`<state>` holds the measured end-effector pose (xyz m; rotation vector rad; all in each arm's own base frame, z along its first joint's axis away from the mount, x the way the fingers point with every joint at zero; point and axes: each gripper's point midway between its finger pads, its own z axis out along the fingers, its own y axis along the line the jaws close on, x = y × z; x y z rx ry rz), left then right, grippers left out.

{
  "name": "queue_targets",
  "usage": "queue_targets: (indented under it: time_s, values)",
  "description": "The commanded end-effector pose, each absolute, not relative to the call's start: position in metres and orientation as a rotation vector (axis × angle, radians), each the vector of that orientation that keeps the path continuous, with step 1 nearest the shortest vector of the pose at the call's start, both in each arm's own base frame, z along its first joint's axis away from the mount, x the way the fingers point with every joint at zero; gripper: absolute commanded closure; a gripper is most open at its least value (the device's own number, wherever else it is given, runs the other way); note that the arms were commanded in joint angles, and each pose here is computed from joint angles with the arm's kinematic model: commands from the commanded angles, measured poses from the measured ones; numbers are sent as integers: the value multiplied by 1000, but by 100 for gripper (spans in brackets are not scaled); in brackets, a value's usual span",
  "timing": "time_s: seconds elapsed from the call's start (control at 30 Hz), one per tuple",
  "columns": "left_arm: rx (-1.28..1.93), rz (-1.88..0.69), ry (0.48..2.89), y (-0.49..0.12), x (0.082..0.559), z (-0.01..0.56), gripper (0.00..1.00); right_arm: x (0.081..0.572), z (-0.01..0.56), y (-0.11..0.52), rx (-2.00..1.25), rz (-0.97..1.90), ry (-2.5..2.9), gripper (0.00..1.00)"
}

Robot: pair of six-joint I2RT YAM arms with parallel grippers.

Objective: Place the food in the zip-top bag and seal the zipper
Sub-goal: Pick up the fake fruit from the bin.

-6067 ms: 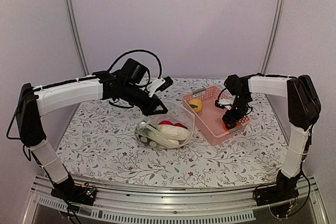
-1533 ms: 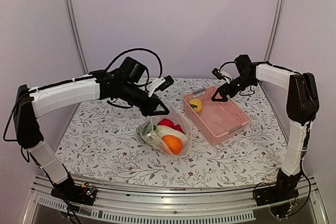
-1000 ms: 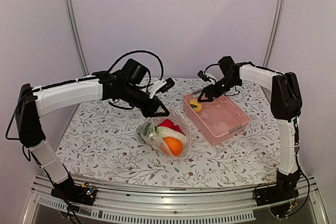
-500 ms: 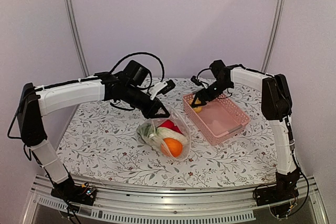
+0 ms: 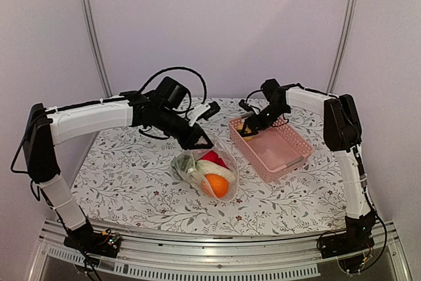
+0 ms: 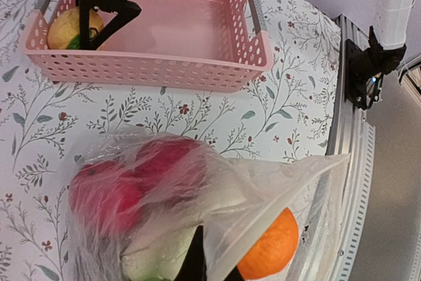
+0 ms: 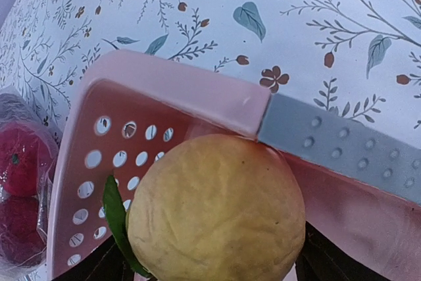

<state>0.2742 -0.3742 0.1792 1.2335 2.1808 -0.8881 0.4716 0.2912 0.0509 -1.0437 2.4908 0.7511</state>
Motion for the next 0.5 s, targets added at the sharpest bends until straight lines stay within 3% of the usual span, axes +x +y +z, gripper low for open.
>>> queue_targets:
  time_s: [0.0, 0.27, 0.47]
  values:
    - [1246, -875, 2211, -372, 275, 166, 100, 480, 44, 294, -1028, 727, 2501, 23]
    - [1244, -873, 2204, -372, 275, 169, 100, 469, 58, 284, -1031, 693, 2504, 39]
    - [1241, -862, 2203, -371, 276, 170, 100, 450, 111, 275, -1034, 664, 2406, 41]
